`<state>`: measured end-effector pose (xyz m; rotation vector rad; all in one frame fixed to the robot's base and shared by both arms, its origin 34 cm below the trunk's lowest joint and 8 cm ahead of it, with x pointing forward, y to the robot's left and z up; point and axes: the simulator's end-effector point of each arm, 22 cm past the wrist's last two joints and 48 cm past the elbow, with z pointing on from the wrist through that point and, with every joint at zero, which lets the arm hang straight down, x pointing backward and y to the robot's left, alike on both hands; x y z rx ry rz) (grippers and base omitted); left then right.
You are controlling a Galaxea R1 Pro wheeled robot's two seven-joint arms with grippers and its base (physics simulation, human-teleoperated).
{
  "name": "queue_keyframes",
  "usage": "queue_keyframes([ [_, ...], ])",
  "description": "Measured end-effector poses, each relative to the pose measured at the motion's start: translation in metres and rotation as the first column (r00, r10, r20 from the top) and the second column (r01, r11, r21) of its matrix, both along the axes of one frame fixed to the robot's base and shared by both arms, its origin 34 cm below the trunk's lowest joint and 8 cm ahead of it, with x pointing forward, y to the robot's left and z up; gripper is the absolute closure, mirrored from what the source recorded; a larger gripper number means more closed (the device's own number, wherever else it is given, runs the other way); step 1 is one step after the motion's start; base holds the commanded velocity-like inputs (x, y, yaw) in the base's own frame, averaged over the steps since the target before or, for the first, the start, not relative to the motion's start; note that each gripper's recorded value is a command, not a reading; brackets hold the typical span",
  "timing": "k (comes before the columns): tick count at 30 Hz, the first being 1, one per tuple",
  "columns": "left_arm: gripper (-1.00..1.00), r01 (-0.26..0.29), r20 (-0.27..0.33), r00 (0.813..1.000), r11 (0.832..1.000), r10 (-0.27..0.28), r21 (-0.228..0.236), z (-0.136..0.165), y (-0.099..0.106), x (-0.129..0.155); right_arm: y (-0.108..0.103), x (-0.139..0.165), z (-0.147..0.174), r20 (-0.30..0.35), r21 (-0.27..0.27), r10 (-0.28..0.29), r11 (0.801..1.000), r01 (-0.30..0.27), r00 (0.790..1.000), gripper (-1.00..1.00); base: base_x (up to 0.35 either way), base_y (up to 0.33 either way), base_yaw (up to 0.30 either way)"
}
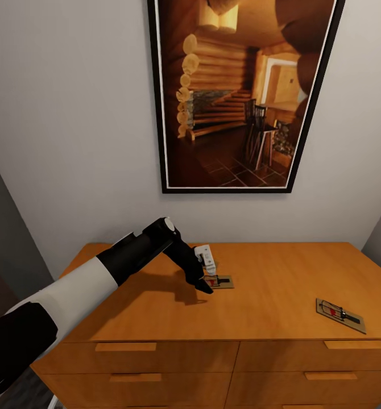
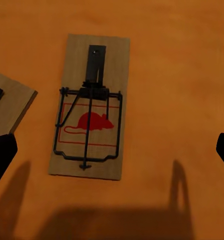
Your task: Take the four mousetraps from the cabinet in the bathroom and place them on the bathroom floor. Make sure all four end up on the same floor surface, and ensure that at least two of them are either under or directly next to the same bathroom sink.
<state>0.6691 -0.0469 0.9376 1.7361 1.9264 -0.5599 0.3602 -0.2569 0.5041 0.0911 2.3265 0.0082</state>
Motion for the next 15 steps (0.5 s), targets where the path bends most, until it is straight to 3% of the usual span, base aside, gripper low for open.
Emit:
queue_keyframes([
  [15,-1.00,0.002,-0.023,1.000,1.000,-0.002,0.002,-0.0058,-0.0090,-0.0036,0.0000,0.0000,0.0000,0.000,0.000,0.000,1.000,0.000,1.000,1.00,0.000,0.000,0.000],
])
